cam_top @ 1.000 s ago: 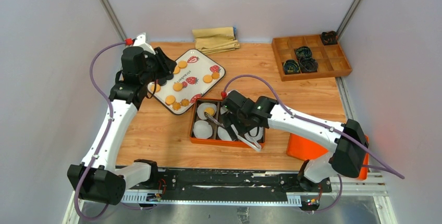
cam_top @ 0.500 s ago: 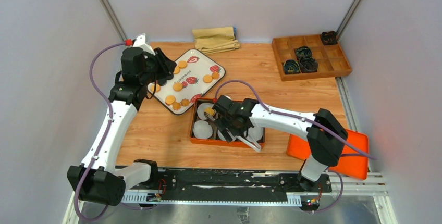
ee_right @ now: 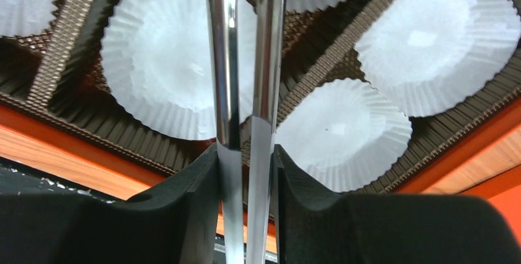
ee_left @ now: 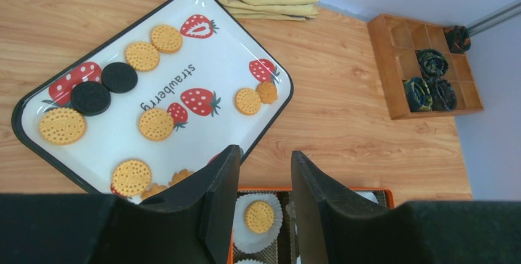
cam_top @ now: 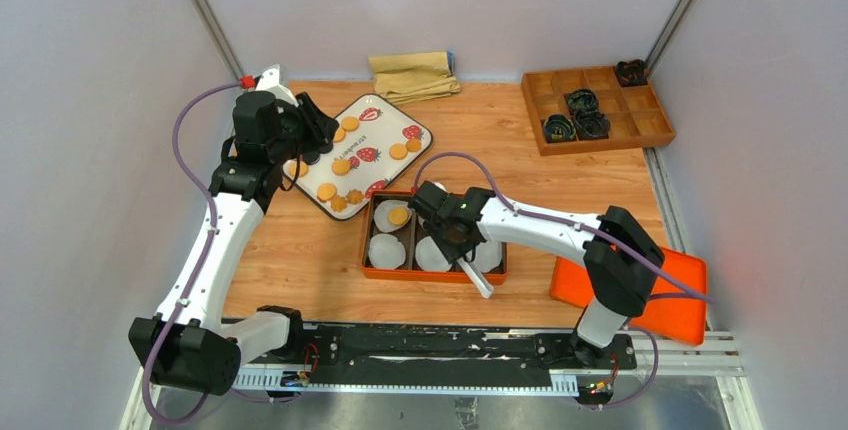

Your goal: Pack the cookies

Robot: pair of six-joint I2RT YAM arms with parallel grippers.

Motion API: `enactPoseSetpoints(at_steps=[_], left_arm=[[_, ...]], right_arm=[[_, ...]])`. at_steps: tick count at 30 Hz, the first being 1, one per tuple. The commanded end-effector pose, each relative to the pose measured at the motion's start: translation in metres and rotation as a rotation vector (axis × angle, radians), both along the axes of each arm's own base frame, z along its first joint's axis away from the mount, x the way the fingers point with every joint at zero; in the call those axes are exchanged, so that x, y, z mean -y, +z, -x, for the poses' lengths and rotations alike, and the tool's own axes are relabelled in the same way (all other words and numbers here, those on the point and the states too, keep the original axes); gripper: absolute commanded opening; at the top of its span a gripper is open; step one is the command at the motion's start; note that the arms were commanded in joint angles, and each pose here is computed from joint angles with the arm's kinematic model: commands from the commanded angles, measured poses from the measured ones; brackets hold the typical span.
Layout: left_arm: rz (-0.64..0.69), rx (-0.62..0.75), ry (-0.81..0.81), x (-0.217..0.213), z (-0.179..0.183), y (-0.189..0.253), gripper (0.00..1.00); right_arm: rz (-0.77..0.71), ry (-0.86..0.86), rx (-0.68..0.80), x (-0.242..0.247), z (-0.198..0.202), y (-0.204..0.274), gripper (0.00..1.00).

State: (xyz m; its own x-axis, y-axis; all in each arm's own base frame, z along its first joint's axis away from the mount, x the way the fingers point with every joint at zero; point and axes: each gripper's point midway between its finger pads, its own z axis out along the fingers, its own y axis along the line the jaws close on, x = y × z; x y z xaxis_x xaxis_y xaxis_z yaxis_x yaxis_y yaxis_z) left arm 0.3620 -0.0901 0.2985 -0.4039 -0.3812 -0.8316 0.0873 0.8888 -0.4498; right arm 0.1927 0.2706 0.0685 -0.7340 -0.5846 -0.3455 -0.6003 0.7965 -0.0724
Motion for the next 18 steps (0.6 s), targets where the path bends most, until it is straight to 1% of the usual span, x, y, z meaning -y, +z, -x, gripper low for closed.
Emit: enactPoseSetpoints(at_steps=[1, 10, 14, 18], left_arm=[[-0.010, -0.003, -0.019, 0.003, 0.001, -0.002, 0.42], [-0.012, 0.004, -0.017, 0.002, 0.003, 0.003, 0.42], [-0.013, 0.007, -0.016, 0.002, 0.004, 0.005, 0.42], [0.001, 0.009, -0.024, 0.004, 0.003, 0.005, 0.42]], right_arm=[[-0.014, -0.004, 0.004, 0.004, 0.001, 0.016, 0.32], [-0.084, -0.013, 0.094, -0.001, -0.009, 0.068, 0.29], [-0.116, -0.043, 0.186, 0.004, -0.020, 0.098, 0.28], [-0.106, -0.088, 0.303, 0.013, -0.039, 0.121, 0.28]])
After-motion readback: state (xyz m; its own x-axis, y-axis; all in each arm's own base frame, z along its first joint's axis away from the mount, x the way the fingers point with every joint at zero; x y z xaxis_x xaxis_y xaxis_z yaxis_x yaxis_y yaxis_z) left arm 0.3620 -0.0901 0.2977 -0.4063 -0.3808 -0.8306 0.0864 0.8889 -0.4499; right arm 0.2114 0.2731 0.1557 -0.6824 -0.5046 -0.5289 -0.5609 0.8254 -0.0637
